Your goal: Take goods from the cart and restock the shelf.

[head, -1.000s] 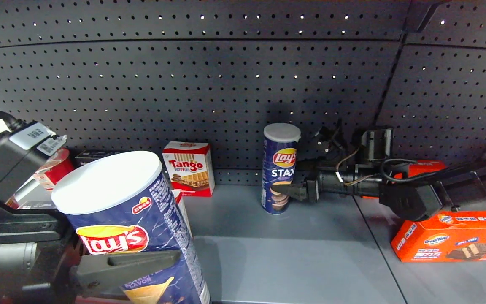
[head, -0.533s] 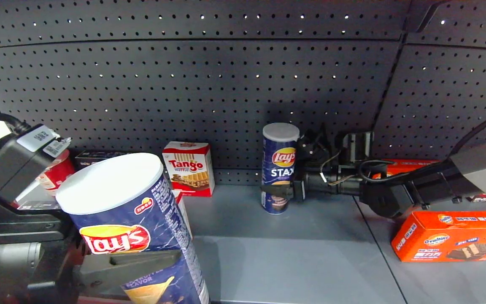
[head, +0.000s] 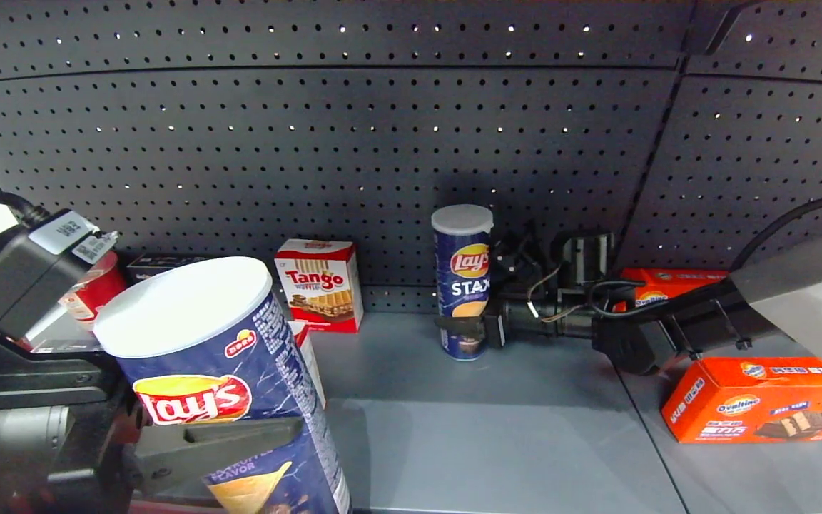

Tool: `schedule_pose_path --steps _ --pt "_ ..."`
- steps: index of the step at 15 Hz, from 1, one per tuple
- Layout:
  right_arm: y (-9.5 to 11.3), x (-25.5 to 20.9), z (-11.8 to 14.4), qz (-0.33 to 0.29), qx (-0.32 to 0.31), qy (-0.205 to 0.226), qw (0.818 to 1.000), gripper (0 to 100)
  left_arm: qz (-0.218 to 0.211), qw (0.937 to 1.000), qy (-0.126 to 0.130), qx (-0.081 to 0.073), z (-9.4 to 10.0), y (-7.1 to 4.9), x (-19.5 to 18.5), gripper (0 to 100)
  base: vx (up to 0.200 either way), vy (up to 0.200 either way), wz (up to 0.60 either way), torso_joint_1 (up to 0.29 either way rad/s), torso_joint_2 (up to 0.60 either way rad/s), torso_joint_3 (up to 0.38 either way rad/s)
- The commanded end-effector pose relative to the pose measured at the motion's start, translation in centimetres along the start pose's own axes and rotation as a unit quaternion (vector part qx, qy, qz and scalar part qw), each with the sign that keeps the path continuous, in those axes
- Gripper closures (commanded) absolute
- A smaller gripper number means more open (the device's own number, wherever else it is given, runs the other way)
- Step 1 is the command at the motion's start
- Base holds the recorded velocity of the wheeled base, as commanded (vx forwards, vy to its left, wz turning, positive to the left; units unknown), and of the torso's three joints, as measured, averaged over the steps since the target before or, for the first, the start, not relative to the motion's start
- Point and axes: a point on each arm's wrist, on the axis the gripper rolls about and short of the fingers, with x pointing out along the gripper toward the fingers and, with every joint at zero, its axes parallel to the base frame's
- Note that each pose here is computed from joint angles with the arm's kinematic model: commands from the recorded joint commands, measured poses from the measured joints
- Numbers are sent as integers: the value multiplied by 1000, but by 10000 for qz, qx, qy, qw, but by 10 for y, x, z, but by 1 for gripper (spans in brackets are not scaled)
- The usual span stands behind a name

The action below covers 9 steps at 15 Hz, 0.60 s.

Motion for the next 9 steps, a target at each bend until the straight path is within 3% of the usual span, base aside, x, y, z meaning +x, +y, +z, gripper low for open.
schedule_pose_path --steps 1,5,9 --pt "2 -1 1 -21 -2 8 10000 100 13 10000 -3 -2 0 0 -1 100 0 0 0 0 0 0" --pt "16 -8 14 -161 -61 -14 9999 100 16 10000 47 -50 -5 0 -1 100 0 0 0 0 0 0" --pt "45 -30 27 -369 -102 35 9993 100 6 9999 76 -66 -10 -3 -3 100 0 0 0 0 0 0"
